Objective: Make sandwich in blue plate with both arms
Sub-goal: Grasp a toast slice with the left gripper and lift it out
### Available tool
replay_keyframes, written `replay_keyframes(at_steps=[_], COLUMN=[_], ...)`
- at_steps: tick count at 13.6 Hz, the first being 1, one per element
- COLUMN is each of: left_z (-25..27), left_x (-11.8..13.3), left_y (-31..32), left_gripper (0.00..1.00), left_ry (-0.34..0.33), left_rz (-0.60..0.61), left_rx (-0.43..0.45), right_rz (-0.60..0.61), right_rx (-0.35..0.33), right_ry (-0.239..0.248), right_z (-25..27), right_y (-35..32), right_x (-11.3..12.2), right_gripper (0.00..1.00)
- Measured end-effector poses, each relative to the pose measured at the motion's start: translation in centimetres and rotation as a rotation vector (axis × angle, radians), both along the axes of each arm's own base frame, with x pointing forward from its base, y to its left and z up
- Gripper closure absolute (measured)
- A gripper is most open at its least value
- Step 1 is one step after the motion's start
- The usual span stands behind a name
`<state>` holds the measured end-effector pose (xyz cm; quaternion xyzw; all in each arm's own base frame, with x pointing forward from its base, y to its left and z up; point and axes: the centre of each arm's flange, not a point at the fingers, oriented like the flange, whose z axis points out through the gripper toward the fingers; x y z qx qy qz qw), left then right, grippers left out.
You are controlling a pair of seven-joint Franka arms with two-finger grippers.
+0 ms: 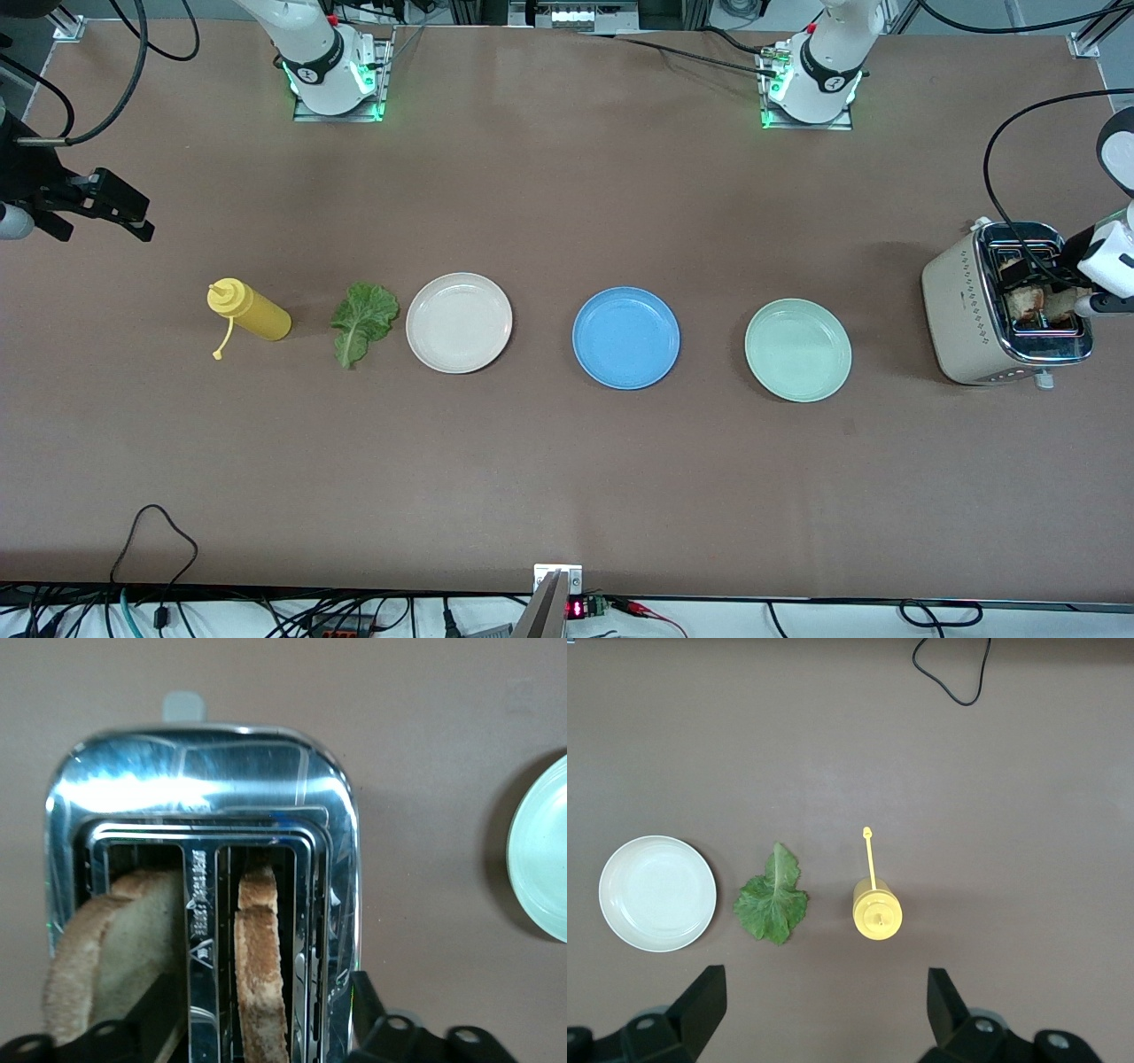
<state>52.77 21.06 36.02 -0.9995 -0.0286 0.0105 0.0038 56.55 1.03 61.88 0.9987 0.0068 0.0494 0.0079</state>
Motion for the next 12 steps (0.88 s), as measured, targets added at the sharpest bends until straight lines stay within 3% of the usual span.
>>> replay_keyframes(at_steps=[1,8,12], left_z=[-0.1,0.2,2.2], left_x=[0.0,0.0,0.2], left_y=[-0.1,-0.3,-0.4], left_gripper=[0.16,0.89,0.90], left_ry=[0.001,-0.001,0.029], left_rz=[-0.001,-0.057,-0.064], left_rx=[-0.002,-0.002,-0.013], right_rz=[0.000,0.000,0.000], right_rx=[0.000,0.000,0.000], right_ry=[0.000,0.000,0.000], right_z=[0.0,0.0,0.0], right_y=[0.0,0.0,0.0], right_x=[0.0,0.0,0.0], right_gripper=[0.00,0.00,0.00])
